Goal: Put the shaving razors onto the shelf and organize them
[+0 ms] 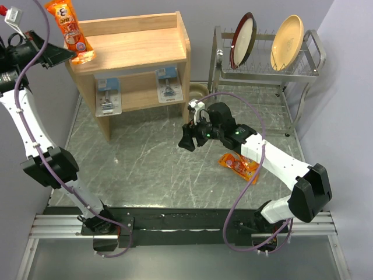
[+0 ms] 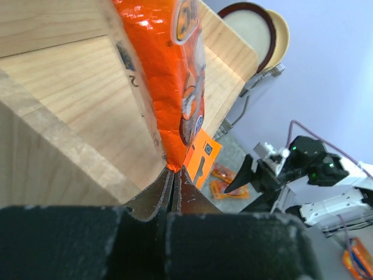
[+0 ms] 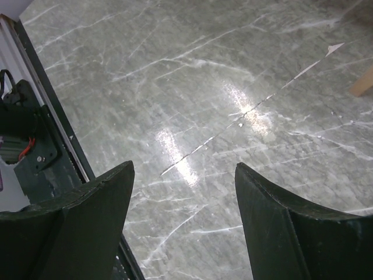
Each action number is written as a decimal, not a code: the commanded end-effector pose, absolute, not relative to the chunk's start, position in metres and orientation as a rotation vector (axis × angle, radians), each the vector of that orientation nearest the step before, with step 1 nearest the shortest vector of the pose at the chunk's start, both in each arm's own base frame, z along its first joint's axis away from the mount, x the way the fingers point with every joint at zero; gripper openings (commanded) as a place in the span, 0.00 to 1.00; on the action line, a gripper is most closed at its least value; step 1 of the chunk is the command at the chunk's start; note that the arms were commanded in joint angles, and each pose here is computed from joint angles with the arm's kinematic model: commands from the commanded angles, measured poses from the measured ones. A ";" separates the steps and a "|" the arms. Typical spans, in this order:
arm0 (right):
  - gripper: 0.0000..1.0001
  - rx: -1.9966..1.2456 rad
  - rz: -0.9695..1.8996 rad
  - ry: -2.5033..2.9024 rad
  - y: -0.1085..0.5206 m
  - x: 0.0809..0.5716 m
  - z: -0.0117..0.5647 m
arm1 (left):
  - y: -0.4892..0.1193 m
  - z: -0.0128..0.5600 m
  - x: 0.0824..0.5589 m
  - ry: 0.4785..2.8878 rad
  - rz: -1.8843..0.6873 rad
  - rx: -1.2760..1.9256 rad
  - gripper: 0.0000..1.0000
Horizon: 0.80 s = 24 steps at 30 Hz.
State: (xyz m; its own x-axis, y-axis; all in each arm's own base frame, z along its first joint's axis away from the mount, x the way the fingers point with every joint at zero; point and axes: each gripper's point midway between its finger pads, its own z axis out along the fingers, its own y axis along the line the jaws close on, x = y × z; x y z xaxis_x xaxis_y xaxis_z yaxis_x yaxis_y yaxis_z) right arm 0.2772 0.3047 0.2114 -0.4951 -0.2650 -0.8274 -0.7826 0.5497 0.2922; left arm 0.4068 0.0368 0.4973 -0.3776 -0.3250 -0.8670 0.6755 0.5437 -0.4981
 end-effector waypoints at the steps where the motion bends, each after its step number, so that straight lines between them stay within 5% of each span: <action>1: 0.77 -0.832 0.884 1.987 0.309 0.286 0.221 | 0.036 0.496 0.421 1.644 -0.981 0.277 0.01; 11: 0.78 -0.832 0.864 1.991 0.308 0.289 0.219 | 0.027 0.469 0.444 1.721 -0.888 0.236 0.01; 14: 0.79 -0.832 0.862 1.996 0.309 0.290 0.217 | 0.028 0.473 0.444 1.716 -0.867 0.218 0.24; 22: 0.79 -0.832 0.864 2.004 0.310 0.293 0.215 | 0.053 0.480 0.447 1.715 -0.681 0.119 0.36; 24: 0.79 -0.831 0.865 2.005 0.310 0.292 0.214 | 0.060 0.488 0.444 1.698 -0.605 0.089 0.47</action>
